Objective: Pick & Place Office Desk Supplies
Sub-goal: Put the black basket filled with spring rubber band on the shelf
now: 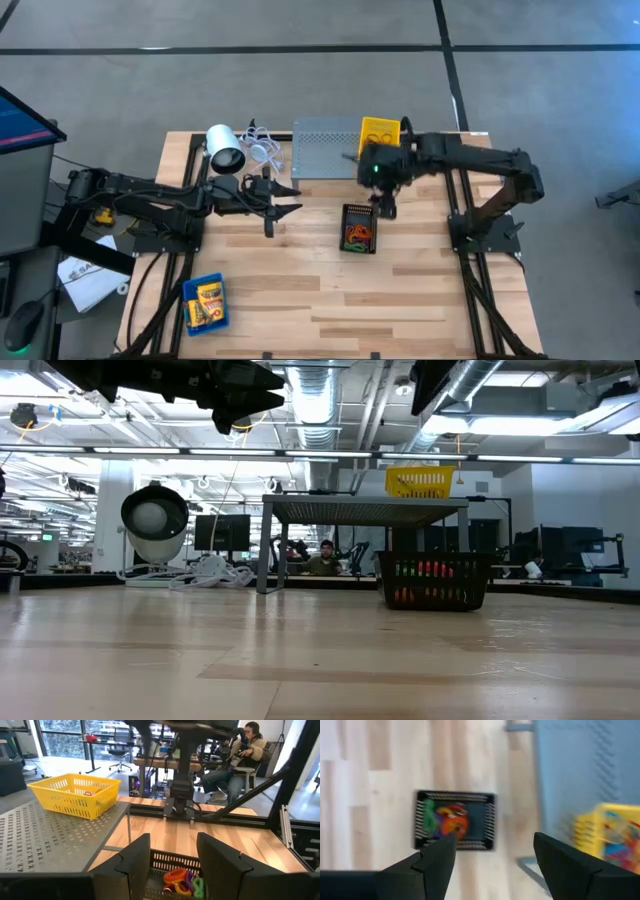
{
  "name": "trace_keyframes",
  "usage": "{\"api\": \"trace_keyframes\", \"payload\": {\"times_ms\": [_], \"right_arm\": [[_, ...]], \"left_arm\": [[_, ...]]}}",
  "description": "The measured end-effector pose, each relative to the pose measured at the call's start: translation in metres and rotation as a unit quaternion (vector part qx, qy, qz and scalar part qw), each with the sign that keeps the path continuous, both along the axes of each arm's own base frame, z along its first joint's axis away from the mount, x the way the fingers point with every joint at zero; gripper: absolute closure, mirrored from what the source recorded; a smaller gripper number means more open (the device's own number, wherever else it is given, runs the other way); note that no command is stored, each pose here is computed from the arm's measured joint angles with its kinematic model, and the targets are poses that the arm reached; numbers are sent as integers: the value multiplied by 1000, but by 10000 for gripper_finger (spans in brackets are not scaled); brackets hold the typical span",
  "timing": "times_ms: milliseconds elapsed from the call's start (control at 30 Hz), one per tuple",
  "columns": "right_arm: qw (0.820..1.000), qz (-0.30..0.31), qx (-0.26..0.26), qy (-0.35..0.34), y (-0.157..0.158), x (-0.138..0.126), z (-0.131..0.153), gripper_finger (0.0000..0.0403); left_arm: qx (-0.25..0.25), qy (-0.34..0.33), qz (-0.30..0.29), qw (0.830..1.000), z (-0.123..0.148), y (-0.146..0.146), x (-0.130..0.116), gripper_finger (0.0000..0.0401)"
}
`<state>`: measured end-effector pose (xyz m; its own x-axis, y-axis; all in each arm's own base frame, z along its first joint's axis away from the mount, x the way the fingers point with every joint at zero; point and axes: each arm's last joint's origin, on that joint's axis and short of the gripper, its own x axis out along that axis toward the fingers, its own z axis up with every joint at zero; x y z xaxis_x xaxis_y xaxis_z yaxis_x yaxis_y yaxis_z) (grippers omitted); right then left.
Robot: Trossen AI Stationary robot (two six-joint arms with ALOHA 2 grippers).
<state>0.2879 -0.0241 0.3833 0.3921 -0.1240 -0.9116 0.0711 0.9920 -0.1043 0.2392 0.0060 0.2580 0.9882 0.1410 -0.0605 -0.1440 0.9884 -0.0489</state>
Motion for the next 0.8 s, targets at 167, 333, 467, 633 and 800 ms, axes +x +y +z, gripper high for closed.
{"api": "trace_keyframes", "payload": {"times_ms": [167,333,467,633,800], "right_arm": [[999,1,27,-23,36,8,-8,143],[998,5,51,-30,68,14,-29,143],[998,3,62,-26,87,15,-53,143],[998,-15,56,-17,97,15,-83,143],[998,-25,57,-5,99,13,-111,143]], "left_arm": [[-5,5,4,1000,3,1,1,242],[-25,26,5,999,3,1,2,242],[-27,29,4,999,3,1,2,242],[-28,33,4,999,2,0,2,242],[-29,56,-1,998,-2,0,1,242]]}}
